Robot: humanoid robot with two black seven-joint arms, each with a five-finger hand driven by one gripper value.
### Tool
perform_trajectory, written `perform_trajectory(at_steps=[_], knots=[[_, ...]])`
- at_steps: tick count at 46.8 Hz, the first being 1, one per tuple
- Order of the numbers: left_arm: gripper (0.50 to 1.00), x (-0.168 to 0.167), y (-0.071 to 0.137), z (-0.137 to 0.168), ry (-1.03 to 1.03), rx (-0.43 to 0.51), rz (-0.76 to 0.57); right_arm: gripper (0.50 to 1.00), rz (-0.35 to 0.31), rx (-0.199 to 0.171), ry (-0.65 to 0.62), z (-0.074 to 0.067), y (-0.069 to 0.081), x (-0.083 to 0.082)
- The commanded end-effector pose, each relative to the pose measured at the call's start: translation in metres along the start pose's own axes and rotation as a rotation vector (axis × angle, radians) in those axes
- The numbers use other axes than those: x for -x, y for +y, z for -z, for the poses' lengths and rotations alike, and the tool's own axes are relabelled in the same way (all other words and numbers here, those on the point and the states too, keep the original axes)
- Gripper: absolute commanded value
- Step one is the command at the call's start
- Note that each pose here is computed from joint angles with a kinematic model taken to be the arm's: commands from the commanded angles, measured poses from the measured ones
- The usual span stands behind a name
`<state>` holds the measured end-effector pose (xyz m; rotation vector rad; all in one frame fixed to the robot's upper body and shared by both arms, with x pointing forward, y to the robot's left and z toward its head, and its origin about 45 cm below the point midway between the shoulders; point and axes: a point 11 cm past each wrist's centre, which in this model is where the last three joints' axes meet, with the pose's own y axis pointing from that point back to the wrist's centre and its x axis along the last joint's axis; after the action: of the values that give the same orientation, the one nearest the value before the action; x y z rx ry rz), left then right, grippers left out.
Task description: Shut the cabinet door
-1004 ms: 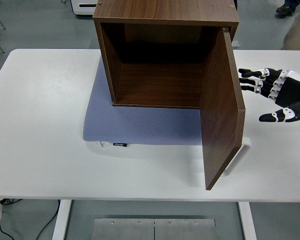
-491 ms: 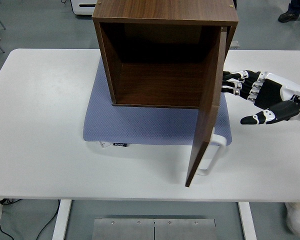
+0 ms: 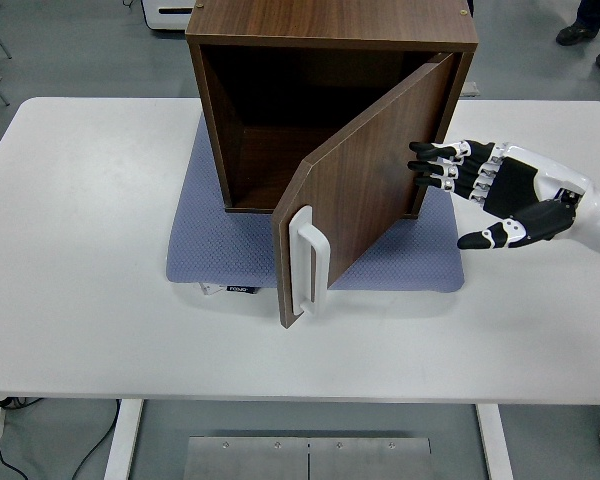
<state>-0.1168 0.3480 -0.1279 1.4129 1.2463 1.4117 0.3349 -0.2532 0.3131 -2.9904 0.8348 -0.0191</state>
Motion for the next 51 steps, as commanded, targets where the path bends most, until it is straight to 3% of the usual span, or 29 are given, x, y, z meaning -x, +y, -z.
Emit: perform_trajectory(at_steps=[1,22,35,42,51], knots=[[1.000,0.000,0.000,0.000,0.000,-0.001,0.000,1.000,0.008,-0.011,-0.003,0.001,-0.004,0.002],[1.000,0.000,0.000,0.000,0.000,0.000,0.000,1.000,0.071,-0.044,-0.023,0.000,-0.033,0.014],[1.000,0.000,0.000,0.000,0.000,-0.001,0.000,1.000,0.070,-0.056,-0.029,0.000,-0.046,0.013],[1.000,0.000,0.000,0.000,0.000,0.000,0.000,1.000,0.061,-0.061,-0.042,-0.003,-0.055,0.008],[1.000,0.000,0.000,0.000,0.000,0.000,0.000,1.000,0.083,-0.067,-0.066,-0.010,-0.072,0.018]])
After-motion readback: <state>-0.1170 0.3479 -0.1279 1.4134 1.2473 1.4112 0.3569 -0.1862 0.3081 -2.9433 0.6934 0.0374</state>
